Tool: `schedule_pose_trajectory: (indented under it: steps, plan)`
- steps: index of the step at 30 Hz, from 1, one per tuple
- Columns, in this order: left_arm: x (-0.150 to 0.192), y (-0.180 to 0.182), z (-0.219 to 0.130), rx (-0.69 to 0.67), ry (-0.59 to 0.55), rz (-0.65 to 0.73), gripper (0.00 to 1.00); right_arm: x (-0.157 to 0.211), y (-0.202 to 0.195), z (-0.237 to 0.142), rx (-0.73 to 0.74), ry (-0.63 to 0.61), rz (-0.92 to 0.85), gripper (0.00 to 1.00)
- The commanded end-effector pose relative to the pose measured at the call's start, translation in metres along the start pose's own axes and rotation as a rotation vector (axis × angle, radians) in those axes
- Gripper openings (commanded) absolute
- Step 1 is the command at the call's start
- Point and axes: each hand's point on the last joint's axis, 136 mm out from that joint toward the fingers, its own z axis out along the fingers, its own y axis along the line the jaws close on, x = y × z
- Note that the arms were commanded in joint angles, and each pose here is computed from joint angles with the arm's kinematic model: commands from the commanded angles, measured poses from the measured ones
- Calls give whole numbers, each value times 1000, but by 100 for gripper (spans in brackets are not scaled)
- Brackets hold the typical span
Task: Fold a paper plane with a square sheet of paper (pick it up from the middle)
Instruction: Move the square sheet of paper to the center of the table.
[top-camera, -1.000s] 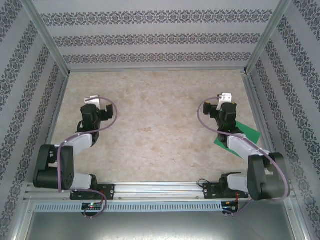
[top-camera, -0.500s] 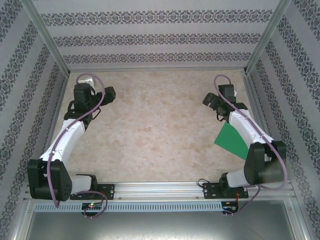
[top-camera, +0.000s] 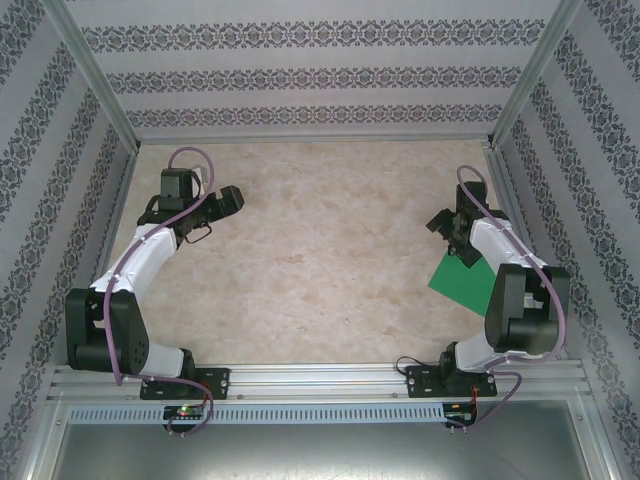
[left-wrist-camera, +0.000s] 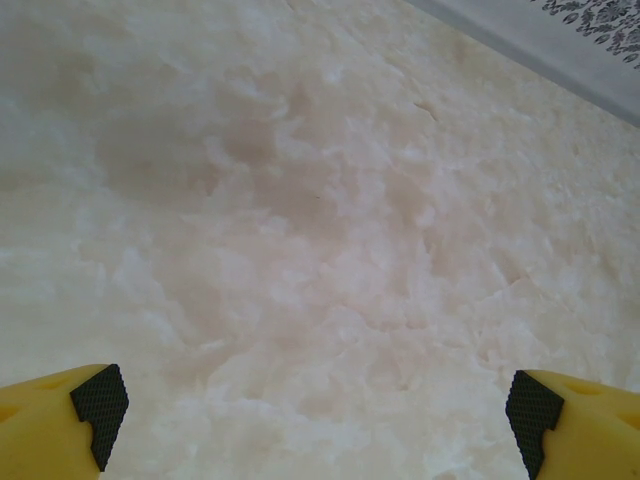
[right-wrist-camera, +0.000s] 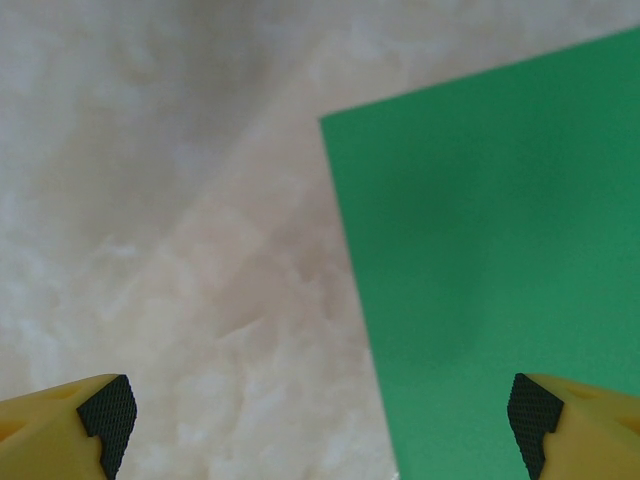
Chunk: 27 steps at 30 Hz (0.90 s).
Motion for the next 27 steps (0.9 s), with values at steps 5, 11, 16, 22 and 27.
schedule_pose_trajectory:
  steps: [5,11,16,22,27]
  plan:
    - [-6,-5,0,31,20,-36,100,19,-22,25,1,117,57,98]
    - [-4,-6,5,42,36,-46,100,33,-20,37,-76,192,113,97]
    - [-2,-6,8,44,49,-53,100,48,-13,45,-103,261,118,96]
    - [-1,-5,10,42,60,-59,100,73,23,48,-128,304,56,96]
    - [0,-4,11,39,68,-64,100,94,66,28,-172,305,-56,95]
